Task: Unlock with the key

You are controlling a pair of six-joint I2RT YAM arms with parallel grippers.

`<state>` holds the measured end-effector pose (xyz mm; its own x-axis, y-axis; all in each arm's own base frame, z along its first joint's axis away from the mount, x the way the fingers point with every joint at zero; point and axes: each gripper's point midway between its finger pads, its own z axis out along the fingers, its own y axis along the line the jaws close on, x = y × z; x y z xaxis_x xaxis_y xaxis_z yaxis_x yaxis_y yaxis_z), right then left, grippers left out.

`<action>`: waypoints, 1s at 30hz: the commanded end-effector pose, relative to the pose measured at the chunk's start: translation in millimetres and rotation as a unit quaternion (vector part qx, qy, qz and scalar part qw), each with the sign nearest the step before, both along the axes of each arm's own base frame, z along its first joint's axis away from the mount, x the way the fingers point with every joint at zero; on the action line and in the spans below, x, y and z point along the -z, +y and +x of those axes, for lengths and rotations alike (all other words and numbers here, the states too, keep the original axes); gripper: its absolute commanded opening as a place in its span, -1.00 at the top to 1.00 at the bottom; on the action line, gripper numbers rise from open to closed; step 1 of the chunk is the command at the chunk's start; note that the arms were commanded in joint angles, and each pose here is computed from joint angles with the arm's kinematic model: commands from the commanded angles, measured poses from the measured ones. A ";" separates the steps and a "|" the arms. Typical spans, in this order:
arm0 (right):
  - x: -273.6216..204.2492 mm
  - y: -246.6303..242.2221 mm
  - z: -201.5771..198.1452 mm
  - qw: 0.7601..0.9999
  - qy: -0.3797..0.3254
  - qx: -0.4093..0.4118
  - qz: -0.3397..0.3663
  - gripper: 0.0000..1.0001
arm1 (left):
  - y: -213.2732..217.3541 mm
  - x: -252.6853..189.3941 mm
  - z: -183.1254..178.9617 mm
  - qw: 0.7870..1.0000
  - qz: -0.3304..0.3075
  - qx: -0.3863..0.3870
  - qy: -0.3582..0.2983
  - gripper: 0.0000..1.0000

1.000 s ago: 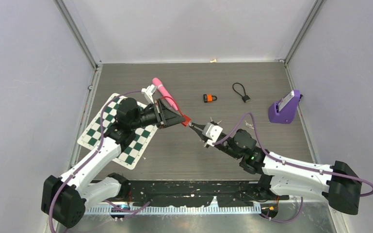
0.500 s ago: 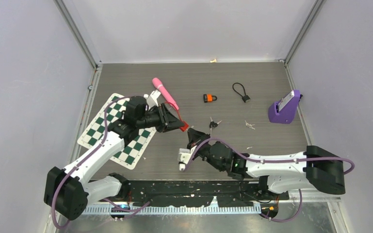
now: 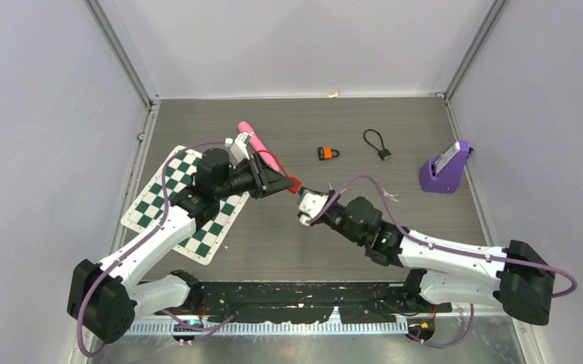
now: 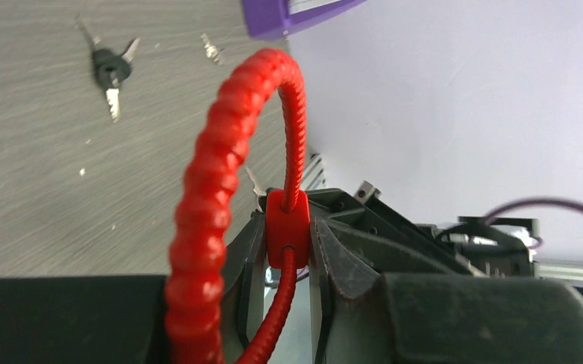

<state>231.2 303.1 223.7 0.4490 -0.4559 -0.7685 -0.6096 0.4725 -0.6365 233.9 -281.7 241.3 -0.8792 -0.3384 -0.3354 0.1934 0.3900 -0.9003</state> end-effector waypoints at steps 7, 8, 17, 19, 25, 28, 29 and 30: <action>-101.3 25.4 -38.0 0.952 0.087 -0.159 0.245 0.90 | -15.9 -43.0 -51.5 0.986 -0.091 0.132 -0.047 1.00; -103.0 25.9 -40.0 0.947 0.096 -0.171 0.254 0.90 | -15.5 -42.9 -51.2 0.986 -0.091 0.131 -0.047 1.00; -114.0 25.7 -49.8 0.928 0.112 -0.204 0.290 0.90 | -13.5 -38.7 -49.8 0.987 -0.075 0.126 -0.062 1.00; -117.6 25.1 -50.1 0.923 0.120 -0.209 0.299 0.89 | -12.9 -37.1 -50.1 0.987 -0.075 0.125 -0.062 1.00; -112.8 20.3 -39.0 0.927 0.140 -0.175 0.300 0.90 | -8.6 -37.3 -45.8 0.989 -0.075 0.107 -0.068 1.00; -110.1 15.5 -33.0 0.930 0.144 -0.152 0.303 0.83 | -7.3 -37.3 -43.1 0.990 -0.078 0.099 -0.070 1.00; -106.8 14.8 -32.0 0.930 0.150 -0.146 0.302 0.80 | -7.2 -38.6 -42.9 0.989 -0.081 0.098 -0.073 1.00; -106.8 12.7 -30.3 0.930 0.152 -0.139 0.305 0.79 | -7.2 -40.0 -42.5 0.989 -0.084 0.097 -0.076 1.00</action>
<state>200.7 321.0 259.5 0.1083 0.0259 -0.9938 -0.8901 0.4477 -0.0853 223.2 -279.3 277.1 -0.8356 -0.3404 -0.4311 0.3538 0.2667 -0.8965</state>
